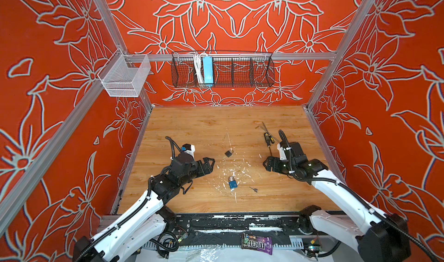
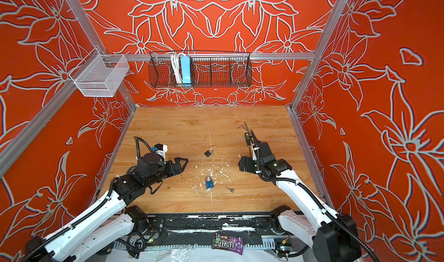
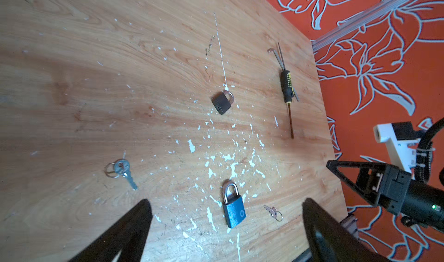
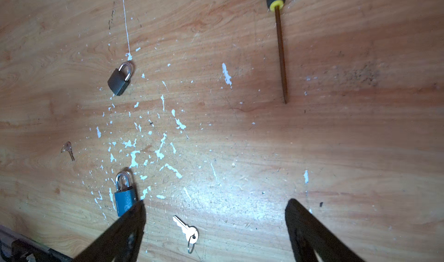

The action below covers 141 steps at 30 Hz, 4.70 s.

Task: Unlock with the key
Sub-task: 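Move both arms forward, right gripper toward the silver key by the blue padlock, then lower the right gripper onto the silver key and close it, then lift the silver key with the right gripper while the left arm rises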

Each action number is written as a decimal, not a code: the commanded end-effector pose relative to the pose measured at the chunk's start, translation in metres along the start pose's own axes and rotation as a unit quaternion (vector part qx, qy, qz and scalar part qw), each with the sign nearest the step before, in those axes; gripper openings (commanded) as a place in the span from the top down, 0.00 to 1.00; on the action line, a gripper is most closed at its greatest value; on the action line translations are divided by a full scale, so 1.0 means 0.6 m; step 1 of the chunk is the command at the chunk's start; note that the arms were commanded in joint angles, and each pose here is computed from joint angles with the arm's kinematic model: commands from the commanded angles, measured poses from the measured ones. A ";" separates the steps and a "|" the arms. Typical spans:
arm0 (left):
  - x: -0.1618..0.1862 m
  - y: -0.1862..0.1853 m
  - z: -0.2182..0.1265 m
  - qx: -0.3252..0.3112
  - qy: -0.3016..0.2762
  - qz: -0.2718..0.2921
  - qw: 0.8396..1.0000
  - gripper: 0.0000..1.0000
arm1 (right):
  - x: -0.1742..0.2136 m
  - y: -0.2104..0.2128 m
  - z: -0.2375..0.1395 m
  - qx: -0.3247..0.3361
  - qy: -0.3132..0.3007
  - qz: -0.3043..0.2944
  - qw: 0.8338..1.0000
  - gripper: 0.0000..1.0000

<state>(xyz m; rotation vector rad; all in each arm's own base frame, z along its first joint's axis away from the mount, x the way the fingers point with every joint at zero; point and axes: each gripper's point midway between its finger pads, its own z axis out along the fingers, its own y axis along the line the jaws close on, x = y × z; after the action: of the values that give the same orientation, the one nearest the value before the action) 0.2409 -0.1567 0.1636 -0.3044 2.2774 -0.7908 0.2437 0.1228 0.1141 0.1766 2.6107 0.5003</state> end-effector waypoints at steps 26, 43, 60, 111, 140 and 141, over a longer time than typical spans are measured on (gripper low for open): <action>0.094 -0.067 0.064 -0.005 0.031 0.002 1.000 0.03 | 0.141 0.049 0.073 0.053 0.082 -0.010 0.995 0.42; 0.099 -0.048 0.060 -0.021 0.030 -0.015 0.999 0.03 | 0.189 0.041 0.092 0.091 0.093 -0.035 0.991 0.66; 0.104 -0.063 0.067 -0.014 0.045 -0.017 0.999 0.03 | 0.213 0.032 0.109 0.082 0.112 -0.027 0.990 0.82; 0.067 -0.226 0.055 0.147 0.079 -0.225 0.960 0.03 | 0.054 0.146 -0.045 -0.155 -0.054 0.024 0.986 1.00; 0.056 -0.297 0.106 0.211 0.076 -0.357 0.907 0.03 | -0.021 0.299 -0.110 -0.321 -0.112 -0.035 0.940 1.00; 0.054 -0.300 0.106 0.215 0.075 -0.359 0.905 0.03 | -0.021 0.301 -0.109 -0.322 -0.112 -0.035 0.939 1.00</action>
<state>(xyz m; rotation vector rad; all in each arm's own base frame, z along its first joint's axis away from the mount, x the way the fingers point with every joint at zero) 0.2530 -0.3313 0.1941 -0.9029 2.1345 -1.6000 0.2264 0.2569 0.2138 -0.0537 2.1789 1.1240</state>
